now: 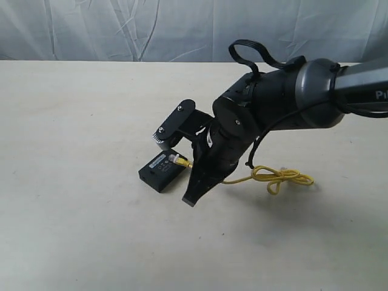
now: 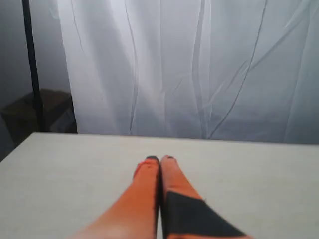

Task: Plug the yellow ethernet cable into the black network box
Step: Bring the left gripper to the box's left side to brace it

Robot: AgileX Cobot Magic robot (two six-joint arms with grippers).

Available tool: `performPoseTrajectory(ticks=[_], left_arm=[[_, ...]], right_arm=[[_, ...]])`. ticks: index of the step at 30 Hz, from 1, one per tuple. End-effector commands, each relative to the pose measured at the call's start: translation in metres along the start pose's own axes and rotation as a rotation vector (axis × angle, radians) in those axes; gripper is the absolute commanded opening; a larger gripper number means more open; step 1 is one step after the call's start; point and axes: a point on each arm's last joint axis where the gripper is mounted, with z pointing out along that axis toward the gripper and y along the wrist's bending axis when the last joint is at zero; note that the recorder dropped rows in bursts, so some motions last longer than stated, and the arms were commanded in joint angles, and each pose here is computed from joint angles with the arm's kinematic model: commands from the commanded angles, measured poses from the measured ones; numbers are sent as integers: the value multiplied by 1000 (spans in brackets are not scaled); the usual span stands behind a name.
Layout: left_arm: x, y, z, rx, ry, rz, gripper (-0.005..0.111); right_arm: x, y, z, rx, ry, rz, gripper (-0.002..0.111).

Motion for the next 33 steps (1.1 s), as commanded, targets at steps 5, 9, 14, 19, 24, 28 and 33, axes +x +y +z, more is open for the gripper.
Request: performPoseTrajectory(ticks=[5,9,14,19,24,28,33], left_arm=[[-19,-6,113,103,605,140,0],[13,-18,174,256,804,86,0],[65,-46,235,407,982,62,0],[97,-99,271,555,1042,173,0],[124,-128,283,723,1070,206,0],[141,-131,285,742,1107,168,0],[155,-140,284,845,1122,79,0]], right_arm=[[4,0,-3,-11,35,10,-1],[8,0,-4,-18,75,7,-1],[11,1,-4,-23,109,0,-1],[10,1,-1,-22,101,-2,-1],[12,4,5,-47,122,21,-1],[13,8,12,-60,137,8,-1],[10,14,12,-73,128,-1,-1]])
